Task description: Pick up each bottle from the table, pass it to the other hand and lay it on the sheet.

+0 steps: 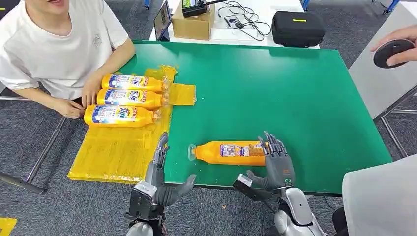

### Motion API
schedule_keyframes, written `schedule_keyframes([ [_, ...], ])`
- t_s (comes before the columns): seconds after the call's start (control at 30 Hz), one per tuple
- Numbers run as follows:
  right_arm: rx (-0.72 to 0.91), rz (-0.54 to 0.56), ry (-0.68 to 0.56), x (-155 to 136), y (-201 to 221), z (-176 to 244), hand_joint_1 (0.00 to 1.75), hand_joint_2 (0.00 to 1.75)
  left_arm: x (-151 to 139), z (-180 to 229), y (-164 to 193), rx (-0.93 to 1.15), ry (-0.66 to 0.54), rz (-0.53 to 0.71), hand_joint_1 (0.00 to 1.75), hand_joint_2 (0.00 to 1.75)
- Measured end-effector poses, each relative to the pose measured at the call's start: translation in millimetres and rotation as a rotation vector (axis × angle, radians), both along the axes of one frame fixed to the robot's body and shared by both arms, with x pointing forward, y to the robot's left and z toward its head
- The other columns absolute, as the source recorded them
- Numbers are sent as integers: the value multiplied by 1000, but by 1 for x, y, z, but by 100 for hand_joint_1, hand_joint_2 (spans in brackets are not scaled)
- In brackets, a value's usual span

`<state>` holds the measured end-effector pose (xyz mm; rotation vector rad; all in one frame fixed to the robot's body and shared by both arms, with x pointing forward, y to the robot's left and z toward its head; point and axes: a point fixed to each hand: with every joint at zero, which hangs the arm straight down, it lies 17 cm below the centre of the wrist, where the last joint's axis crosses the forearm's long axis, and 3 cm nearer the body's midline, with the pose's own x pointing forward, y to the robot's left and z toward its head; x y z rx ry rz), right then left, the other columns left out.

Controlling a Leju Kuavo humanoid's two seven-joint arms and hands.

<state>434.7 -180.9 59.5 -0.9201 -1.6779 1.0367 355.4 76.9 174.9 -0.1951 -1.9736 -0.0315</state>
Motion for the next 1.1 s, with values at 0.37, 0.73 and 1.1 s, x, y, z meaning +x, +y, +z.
schedule_keyframes([
  [0.37, -23, -28, 154, 21, -5, -34, 0, 175, -1, -1, -11, 13, 5, -37, 0, 175],
  [0.73, -9, -8, 218, 50, 0, -38, 0, 175, 1, 2, -24, 21, -6, -79, 0, 175],
  [1.1, -35, 60, 307, 61, 29, -50, 0, 175, 6, 6, -34, 31, -19, -111, 0, 175],
])
